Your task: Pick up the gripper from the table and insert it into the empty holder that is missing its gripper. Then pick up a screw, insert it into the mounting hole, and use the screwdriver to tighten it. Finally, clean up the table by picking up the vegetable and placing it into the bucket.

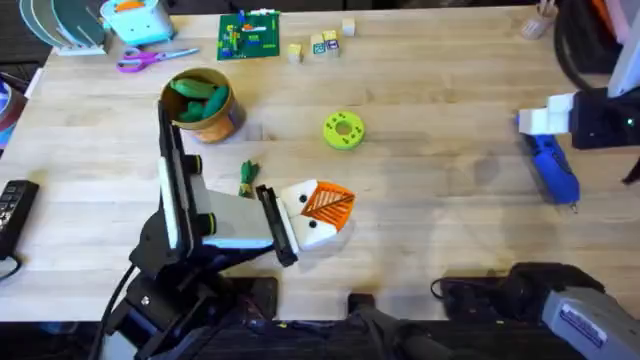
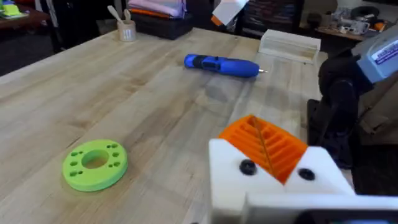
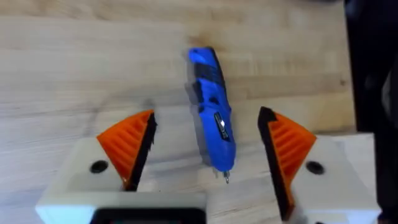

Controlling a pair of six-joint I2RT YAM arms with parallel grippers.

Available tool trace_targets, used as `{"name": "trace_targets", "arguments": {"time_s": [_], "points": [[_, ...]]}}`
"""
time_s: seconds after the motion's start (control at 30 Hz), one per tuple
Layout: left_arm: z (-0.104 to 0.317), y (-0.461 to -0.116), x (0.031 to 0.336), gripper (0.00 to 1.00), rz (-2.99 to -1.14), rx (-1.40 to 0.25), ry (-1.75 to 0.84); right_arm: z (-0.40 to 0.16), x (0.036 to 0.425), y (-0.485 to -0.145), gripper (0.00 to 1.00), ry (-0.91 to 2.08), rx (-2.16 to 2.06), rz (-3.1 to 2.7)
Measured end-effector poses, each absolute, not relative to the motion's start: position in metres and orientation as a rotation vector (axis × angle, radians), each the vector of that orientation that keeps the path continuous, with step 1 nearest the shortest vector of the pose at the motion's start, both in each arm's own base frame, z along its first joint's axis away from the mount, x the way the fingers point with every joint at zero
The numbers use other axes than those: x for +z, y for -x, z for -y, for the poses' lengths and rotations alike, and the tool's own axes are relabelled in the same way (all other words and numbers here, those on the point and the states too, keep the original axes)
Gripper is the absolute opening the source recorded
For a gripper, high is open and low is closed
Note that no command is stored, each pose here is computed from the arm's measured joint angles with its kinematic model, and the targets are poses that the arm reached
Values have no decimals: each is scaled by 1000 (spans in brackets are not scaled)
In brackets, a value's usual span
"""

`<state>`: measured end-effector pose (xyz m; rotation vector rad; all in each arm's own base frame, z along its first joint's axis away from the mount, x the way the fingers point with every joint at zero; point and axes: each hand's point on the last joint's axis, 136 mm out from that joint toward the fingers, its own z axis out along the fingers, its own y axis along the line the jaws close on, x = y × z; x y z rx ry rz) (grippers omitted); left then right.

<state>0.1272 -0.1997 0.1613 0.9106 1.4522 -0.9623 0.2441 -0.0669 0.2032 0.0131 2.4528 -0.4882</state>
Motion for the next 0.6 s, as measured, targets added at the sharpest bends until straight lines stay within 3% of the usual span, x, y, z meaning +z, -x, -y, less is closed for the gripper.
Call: {"name": "trace_targets", "arguments": {"time_s": [0.37,0.6], "points": [[200,-127,161,5,-1452,-962,-910,114,112,-265,991,29,-274,-2777],[200,-127,161,5,-1452,-962,-910,122,77,-283,994,176,-258,-2845]]}}
